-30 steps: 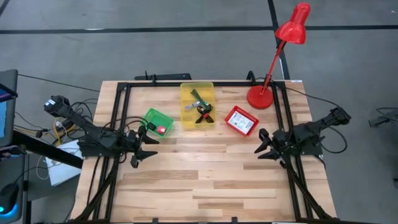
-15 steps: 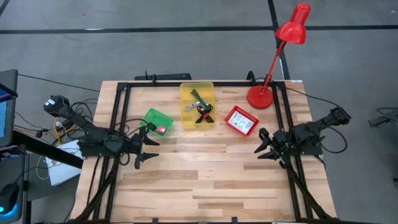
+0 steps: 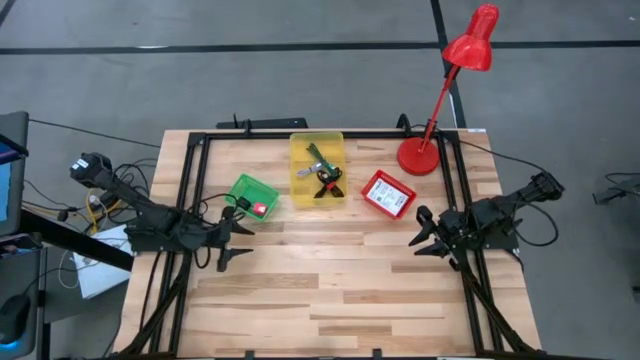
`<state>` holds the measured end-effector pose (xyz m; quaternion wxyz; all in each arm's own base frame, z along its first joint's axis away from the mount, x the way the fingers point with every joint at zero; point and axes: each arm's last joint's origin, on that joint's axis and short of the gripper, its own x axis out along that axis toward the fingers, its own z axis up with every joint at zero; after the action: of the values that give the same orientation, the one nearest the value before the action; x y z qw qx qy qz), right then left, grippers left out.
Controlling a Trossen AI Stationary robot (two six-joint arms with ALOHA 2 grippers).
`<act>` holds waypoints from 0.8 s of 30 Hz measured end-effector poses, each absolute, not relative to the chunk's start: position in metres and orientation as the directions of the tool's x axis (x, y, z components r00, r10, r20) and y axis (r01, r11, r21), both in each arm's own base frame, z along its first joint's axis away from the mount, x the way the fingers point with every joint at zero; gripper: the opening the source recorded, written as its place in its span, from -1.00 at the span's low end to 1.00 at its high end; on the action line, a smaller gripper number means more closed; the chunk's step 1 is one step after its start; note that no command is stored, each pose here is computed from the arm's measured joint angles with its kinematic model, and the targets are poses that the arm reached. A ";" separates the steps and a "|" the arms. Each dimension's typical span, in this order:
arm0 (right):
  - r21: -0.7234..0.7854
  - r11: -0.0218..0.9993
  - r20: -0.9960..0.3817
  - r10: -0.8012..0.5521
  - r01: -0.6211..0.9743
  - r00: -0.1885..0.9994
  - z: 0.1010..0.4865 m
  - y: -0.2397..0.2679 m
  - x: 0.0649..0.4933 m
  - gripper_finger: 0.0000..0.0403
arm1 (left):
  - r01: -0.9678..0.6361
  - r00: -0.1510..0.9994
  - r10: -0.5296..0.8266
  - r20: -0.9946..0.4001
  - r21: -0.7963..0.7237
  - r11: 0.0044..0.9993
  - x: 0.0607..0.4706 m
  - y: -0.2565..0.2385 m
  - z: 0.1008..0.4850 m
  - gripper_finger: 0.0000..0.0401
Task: Pick and place items into bin
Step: Return to Home Position
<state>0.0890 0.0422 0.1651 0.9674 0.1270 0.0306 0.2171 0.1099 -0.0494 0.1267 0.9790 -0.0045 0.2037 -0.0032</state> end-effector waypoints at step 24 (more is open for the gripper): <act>0.259 0.874 -0.004 0.428 -0.412 0.904 0.165 0.042 0.089 -0.40 | -0.213 0.977 0.210 -0.036 -0.216 0.953 0.102 -0.014 0.165 0.12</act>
<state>0.0890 0.0421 0.1651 0.9674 0.1269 0.0307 0.2169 0.1018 -0.0143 0.1648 0.9881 -0.1099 0.0061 0.1071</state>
